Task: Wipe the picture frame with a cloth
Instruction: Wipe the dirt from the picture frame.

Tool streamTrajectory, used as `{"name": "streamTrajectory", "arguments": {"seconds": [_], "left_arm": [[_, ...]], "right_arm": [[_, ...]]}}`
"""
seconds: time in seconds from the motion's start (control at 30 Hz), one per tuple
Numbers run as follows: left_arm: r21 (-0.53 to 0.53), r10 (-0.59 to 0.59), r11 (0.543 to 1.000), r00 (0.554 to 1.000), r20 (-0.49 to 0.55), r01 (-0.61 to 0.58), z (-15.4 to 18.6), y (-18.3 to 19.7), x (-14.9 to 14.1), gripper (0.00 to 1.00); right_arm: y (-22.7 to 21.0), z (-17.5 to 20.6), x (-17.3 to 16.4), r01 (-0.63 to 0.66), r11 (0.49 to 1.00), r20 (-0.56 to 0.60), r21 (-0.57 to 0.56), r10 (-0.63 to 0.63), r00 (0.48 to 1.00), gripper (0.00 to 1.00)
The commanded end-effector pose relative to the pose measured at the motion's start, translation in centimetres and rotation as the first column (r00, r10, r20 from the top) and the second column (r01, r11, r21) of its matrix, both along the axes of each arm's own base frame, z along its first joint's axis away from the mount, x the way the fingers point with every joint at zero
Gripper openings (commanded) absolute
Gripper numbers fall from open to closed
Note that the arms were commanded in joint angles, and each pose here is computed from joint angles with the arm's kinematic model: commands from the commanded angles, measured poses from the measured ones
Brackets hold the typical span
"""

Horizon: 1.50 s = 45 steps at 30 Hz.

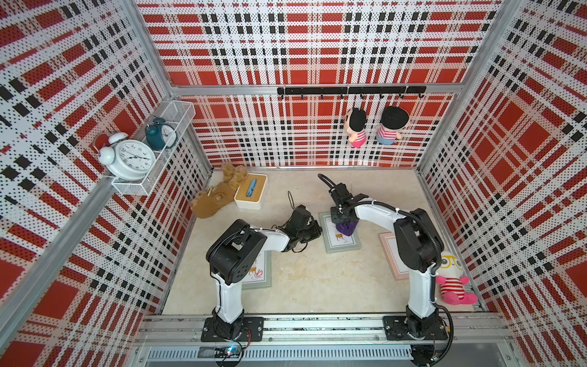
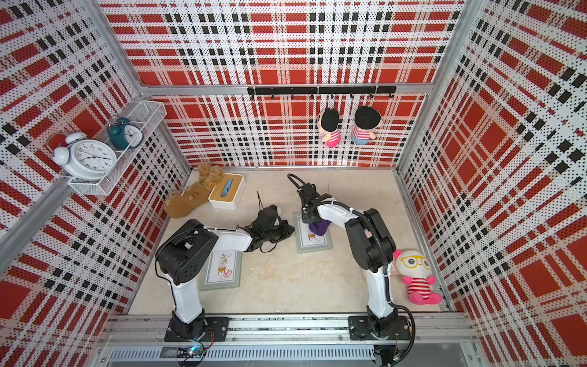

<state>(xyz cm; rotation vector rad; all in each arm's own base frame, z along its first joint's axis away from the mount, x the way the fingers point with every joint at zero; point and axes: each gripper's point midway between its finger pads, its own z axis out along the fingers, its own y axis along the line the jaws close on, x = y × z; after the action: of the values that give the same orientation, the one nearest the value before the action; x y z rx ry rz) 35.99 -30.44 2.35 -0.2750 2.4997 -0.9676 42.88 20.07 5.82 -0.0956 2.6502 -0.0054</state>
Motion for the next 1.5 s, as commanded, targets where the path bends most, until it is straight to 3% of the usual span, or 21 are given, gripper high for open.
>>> {"name": "streamTrajectory", "arguments": {"seconds": [0.0, 0.33, 0.53, 0.67, 0.87, 1.03, 1.17, 1.37, 1.47], "left_arm": [[0.168, 0.021, 0.986, 0.98, -0.198, 0.013, -6.4, 3.4, -4.3, 0.1], [0.135, -0.007, 0.99, 0.987, -0.16, 0.029, -5.0, 2.6, -3.7, 0.11], [0.067, -0.028, 0.997, 0.999, -0.039, 0.03, 0.0, 1.4, -1.7, 0.23], [0.069, 0.055, 0.996, 0.998, 0.001, -0.055, 1.9, 3.1, -0.7, 0.32], [0.084, 0.102, 0.991, 0.995, 0.01, -0.102, 2.3, 4.5, -0.7, 0.45], [0.07, 0.068, 0.995, 0.998, 0.012, -0.068, 2.5, 3.4, -0.6, 0.49], [0.078, 0.058, 0.995, 0.998, -0.003, -0.058, 1.8, 3.2, -0.7, 0.47], [0.117, 0.055, 0.992, 0.997, -0.047, -0.049, 0.0, 3.2, -0.8, 0.36], [0.141, 0.066, 0.988, 0.995, -0.073, -0.055, -1.0, 3.5, -1.0, 0.32]], "right_arm": [[-1.9, 2.1, -0.4, 0.017, 0.999, 0.022, -0.032, -0.016, 1.0, 0.0], [1.3, -4.1, -3.7, -0.066, 0.997, -0.143, 0.026, 0.069, 0.987, 0.0], [8.8, -4.1, -7.5, -0.244, 0.917, -0.185, 0.315, 0.311, 0.932, 0.0], [11.7, -2.4, -8.2, -0.265, 0.852, -0.148, 0.451, 0.364, 0.92, 0.0], [6.3, 5.1, -3.5, -0.185, 0.931, 0.037, 0.313, 0.183, 0.982, 0.0], [-0.6, 10.3, -1.5, -0.049, 0.982, 0.176, 0.184, 0.017, 0.984, 0.0], [-0.4, 9.9, -2.1, -0.096, 0.979, 0.146, 0.181, 0.07, 0.987, 0.0], [4.5, 7.1, -4.3, -0.23, 0.914, 0.057, 0.334, 0.224, 0.973, 0.0], [6.0, 4.8, -5.3, -0.231, 0.911, 0.0, 0.342, 0.246, 0.969, 0.0]]}}
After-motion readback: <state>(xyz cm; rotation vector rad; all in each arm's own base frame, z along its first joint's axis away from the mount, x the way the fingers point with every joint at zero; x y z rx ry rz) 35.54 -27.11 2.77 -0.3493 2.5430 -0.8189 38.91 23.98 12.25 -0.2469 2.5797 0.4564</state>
